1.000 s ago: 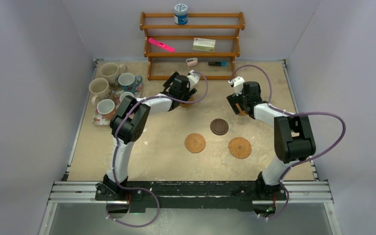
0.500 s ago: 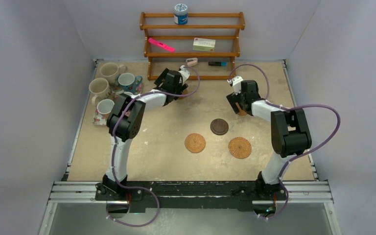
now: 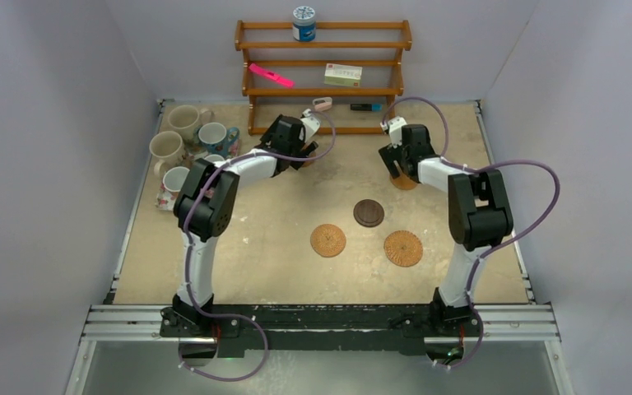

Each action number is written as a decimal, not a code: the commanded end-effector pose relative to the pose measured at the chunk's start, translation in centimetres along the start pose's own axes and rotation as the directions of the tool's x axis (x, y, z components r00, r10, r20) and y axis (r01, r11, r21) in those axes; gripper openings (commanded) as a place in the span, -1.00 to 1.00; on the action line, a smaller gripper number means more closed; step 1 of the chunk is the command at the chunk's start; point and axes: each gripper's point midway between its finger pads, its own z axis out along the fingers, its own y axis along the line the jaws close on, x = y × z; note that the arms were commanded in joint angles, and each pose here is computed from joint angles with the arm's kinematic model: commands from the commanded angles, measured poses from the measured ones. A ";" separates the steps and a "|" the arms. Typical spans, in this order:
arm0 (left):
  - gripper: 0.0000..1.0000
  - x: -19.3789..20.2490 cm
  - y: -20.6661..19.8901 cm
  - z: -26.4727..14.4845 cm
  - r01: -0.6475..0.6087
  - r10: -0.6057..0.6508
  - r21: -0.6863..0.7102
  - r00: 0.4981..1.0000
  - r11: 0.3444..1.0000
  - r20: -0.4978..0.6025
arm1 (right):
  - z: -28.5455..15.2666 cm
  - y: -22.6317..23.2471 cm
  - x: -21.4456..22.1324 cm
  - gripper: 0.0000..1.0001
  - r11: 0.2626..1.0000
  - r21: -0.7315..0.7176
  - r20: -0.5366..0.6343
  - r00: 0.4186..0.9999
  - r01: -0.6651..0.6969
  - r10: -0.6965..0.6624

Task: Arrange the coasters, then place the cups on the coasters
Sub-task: Move the coaster to the center of the board.

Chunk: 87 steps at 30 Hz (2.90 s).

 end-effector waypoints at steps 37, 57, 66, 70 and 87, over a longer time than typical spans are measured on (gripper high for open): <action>1.00 1.1 -15.1 -20.9 -0.392 0.190 0.534 0.899 0.749 0.394 | 0.5 -4.0 -5.8 0.98 0.983 0.143 0.087 0.991 -0.116 0.104; 1.00 2.6 -20.3 -19.9 -0.518 0.346 0.487 0.848 0.703 0.402 | -9.3 -0.7 -4.8 0.98 0.991 -0.088 0.208 0.971 -0.101 0.117; 1.00 6.3 -19.8 -19.2 -0.549 0.418 0.484 0.835 0.681 0.358 | -11.0 -0.2 -4.5 0.98 0.991 -0.107 0.254 0.961 -0.083 0.108; 1.00 5.8 -19.4 -19.1 -0.533 0.394 0.486 0.844 0.693 0.365 | -11.1 -0.4 -4.3 0.98 0.992 -0.095 0.255 0.962 -0.078 0.100; 1.00 12.8 -16.1 -19.8 -0.529 0.482 0.533 0.843 0.660 0.240 | -11.9 2.8 -3.6 0.98 0.971 -0.238 0.276 0.960 0.011 0.057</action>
